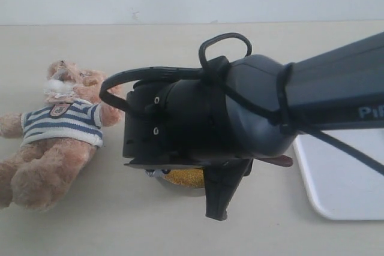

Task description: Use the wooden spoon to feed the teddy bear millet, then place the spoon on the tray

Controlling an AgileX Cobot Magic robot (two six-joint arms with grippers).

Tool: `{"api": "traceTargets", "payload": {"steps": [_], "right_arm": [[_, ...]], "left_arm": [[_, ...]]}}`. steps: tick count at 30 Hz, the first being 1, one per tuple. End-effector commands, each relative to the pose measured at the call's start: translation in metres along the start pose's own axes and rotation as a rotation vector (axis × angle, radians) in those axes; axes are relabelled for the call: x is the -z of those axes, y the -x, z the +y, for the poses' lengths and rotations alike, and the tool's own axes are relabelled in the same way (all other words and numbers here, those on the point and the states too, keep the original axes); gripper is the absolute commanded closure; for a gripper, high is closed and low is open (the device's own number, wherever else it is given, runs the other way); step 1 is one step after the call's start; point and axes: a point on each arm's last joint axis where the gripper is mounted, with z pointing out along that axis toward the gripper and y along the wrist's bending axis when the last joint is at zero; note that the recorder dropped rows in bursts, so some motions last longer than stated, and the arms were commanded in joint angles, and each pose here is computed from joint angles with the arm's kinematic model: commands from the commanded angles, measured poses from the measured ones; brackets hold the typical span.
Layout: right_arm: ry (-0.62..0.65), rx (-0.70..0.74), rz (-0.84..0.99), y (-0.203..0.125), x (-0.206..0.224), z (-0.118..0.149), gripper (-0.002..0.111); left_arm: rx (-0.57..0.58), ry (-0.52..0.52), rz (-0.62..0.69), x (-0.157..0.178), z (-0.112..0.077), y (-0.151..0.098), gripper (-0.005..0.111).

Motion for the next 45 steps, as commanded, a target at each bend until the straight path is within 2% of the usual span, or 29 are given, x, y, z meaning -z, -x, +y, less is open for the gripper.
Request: {"api": "traceTargets", "payload": {"steps": [1, 20, 27, 45], "right_arm": [[0.028, 0.001, 0.006, -0.001, 0.0, 0.002, 0.109], [0.046, 0.003, 0.006, -0.001, 0.001, 0.003, 0.109], [0.053, -0.045, -0.058, 0.005, 0.018, -0.008, 0.109], [0.075, -0.073, -0.068, 0.007, 0.022, -0.008, 0.109]], "left_arm": [[-0.002, -0.003, -0.007, 0.001, 0.0, 0.001, 0.103], [-0.002, -0.003, -0.007, 0.001, 0.0, 0.001, 0.103], [-0.002, -0.003, -0.007, 0.001, 0.0, 0.001, 0.103], [-0.002, -0.003, -0.007, 0.001, 0.0, 0.001, 0.103]]}}
